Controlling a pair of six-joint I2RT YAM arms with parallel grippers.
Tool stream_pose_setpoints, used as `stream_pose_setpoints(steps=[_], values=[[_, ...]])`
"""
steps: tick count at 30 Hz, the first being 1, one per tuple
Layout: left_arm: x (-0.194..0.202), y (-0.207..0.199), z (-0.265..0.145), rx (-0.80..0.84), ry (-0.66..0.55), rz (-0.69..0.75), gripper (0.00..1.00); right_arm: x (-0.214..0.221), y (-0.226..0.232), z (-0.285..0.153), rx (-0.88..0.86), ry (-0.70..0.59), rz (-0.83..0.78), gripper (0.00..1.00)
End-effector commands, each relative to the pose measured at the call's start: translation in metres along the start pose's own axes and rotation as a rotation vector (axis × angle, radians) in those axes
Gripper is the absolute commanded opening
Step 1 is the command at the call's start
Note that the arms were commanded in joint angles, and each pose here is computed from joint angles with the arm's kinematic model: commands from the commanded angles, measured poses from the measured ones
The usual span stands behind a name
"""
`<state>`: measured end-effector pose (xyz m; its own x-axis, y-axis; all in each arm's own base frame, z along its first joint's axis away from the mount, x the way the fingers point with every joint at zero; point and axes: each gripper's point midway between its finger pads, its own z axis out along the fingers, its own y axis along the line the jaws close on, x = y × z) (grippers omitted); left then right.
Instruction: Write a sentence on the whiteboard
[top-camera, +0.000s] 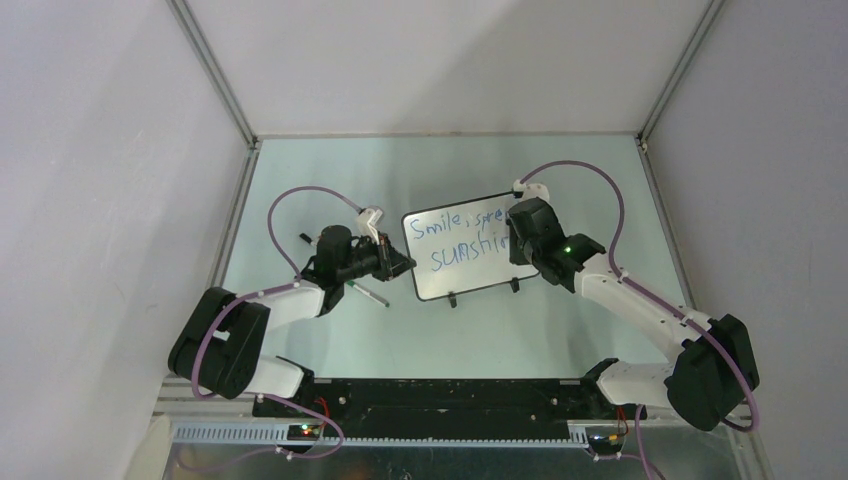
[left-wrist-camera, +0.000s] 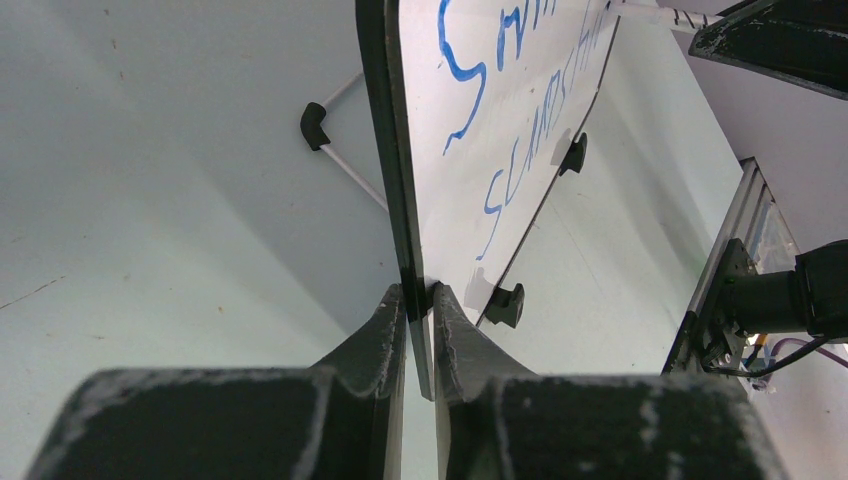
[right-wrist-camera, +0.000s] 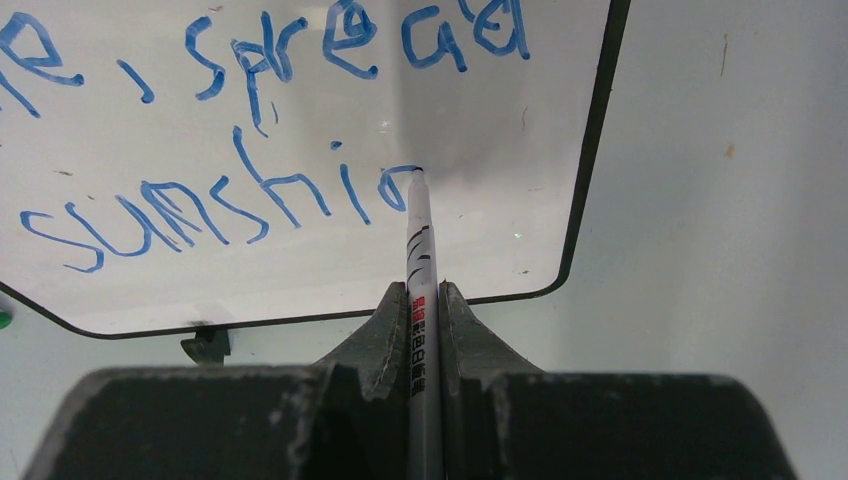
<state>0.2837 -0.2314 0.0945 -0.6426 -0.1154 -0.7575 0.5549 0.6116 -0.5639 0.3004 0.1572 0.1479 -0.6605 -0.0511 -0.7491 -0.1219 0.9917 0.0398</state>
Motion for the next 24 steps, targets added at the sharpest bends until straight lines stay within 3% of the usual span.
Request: stream_pose_setpoints(steps=[1, 24], values=[[-0.002, 0.005, 0.000, -0.036, 0.006, 0.044, 0.06, -0.017, -0.007, -0.006, 0.031, -0.040, 0.029, 0.00], [-0.002, 0.005, 0.000, -0.036, 0.003, 0.045, 0.06, 0.014, -0.013, -0.011, 0.013, 0.012, 0.029, 0.00]])
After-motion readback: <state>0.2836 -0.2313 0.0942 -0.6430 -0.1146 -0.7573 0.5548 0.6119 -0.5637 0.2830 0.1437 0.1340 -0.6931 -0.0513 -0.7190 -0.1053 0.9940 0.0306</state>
